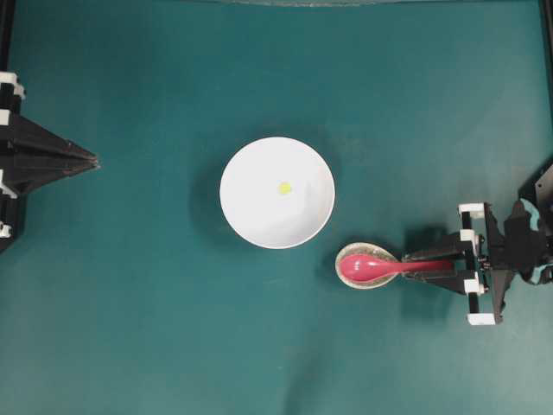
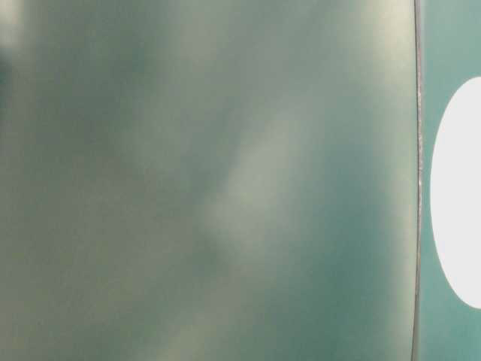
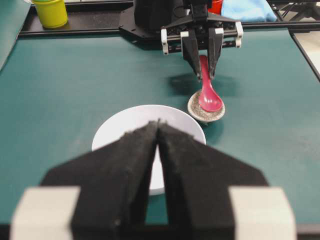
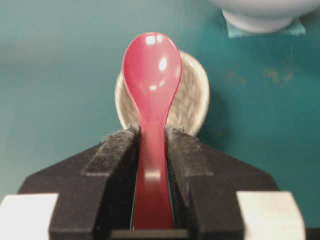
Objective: Scoop the yellow hexagonal prism block from the bowl with a spoon using the right arm.
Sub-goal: 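Lift the red spoon and carry it left into the white bowl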
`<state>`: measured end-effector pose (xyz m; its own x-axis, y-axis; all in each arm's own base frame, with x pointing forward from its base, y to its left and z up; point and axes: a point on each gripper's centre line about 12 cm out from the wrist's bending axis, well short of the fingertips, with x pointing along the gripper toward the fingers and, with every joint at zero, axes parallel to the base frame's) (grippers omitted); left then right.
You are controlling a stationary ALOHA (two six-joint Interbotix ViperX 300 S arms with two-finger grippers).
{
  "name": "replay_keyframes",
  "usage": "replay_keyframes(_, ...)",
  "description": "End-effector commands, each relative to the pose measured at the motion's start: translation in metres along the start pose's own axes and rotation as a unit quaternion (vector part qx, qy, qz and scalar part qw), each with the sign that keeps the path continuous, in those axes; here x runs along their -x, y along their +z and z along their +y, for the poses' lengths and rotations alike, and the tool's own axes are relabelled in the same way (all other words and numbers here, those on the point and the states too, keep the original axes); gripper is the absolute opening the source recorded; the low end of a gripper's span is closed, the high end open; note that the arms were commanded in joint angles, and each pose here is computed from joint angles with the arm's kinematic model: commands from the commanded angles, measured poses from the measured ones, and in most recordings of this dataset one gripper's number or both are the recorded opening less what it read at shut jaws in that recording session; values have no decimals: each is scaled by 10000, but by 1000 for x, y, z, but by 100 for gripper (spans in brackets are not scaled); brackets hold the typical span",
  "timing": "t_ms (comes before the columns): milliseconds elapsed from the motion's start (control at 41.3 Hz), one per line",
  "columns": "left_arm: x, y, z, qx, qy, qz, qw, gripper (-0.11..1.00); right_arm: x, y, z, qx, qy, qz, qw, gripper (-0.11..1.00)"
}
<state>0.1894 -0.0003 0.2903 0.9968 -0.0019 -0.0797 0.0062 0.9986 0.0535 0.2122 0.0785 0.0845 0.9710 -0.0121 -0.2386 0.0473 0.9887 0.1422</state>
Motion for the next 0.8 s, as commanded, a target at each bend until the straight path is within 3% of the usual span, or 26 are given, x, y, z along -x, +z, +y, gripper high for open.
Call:
replay_keyframes(0,-1,15,0,-1,2,-200,9998,9,-1,15,1,-205,1,-260,9995,25)
replay_keyframes(388,-1,15,1,-1,4,-230,9997,9,-8,59,-20,-435,-478,-536,9965,25)
replay_keyframes(582,-1,15,0,-8,3,-215,9998,9,-20,80,-28,-602,-628,-164,9961,25)
replay_keyframes(775,-1,15,0,-16,3,-207,9998,9,-31,105,-30,-572,-499,331,9966,25)
